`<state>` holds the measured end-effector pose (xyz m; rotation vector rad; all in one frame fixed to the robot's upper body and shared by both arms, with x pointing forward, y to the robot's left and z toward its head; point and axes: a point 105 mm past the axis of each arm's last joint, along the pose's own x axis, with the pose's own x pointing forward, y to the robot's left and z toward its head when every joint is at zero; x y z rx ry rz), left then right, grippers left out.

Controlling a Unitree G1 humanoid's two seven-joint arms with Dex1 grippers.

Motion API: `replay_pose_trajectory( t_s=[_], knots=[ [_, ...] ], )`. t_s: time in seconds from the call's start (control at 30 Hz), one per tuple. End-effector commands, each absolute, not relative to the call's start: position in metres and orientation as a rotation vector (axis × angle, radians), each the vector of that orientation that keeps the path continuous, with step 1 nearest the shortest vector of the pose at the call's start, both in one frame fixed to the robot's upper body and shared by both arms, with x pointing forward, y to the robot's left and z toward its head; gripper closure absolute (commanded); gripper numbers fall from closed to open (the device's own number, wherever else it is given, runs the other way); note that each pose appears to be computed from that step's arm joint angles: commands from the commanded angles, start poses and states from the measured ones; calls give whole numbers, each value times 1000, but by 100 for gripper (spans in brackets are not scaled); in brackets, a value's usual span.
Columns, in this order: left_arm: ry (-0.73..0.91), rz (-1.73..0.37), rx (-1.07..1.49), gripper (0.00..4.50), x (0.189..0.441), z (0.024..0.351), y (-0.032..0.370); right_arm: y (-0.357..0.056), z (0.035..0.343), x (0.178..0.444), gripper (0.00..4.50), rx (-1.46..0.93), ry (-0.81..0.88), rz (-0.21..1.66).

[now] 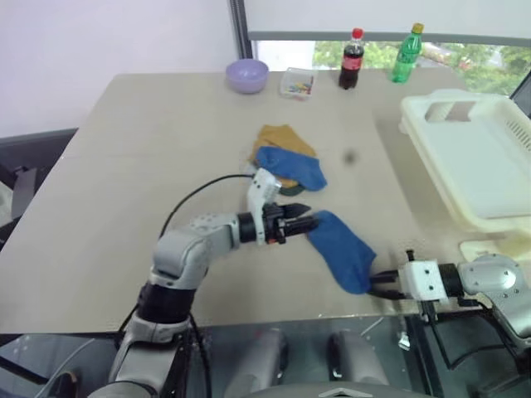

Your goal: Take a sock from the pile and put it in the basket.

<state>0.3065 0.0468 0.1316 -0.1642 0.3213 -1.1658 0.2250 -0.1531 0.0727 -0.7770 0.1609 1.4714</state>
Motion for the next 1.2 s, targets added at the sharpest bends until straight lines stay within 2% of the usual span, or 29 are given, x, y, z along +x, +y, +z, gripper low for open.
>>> replay_pose_trajectory(
  t_s=[0.03, 0.2, 0.3, 0.43, 0.6, 0.63, 0.7, 0.73, 0.77, 0.8, 0.9, 1.1, 1.2],
  knots=[
    [264, -1195, -131, 170, 315, 140, 35, -153, 67, 236, 373, -736, 199, 1376],
    [254, -1212, -64, 170, 326, 137, 24, -145, 75, 230, 373, -466, 231, 1323],
    [264, -1230, -30, 170, 329, 130, 18, -150, 70, 216, 373, -391, 379, 1346],
    [284, -1240, -9, 170, 329, 122, 17, -151, 71, 221, 373, -244, 482, 1235],
    [319, -1247, 10, 170, 327, 109, 20, -154, 66, 226, 373, -179, 589, 1152],
    [330, -1246, 16, 170, 327, 106, 21, -155, 65, 227, 321, -179, 603, 1151],
    [347, -1243, 18, 170, 328, 100, 22, -156, 65, 226, 267, -178, 618, 1150],
    [357, -1240, 24, 170, 329, 97, 23, -155, 66, 227, 216, -176, 616, 1144],
    [363, -1237, 28, 170, 330, 94, 24, -155, 66, 229, 188, -175, 614, 1138],
    [370, -1236, 41, 170, 331, 91, 25, -154, 69, 233, 135, -166, 598, 1118],
    [380, -1233, 54, 170, 334, 84, 27, -153, 73, 242, 18, -140, 570, 1078],
    [399, -1223, 78, 170, 336, 74, 29, -149, 77, 248, 18, -11, 594, 1009],
    [401, -1224, 89, 170, 335, 71, 29, -153, 69, 247, 18, -13, 638, 966]
  ],
)
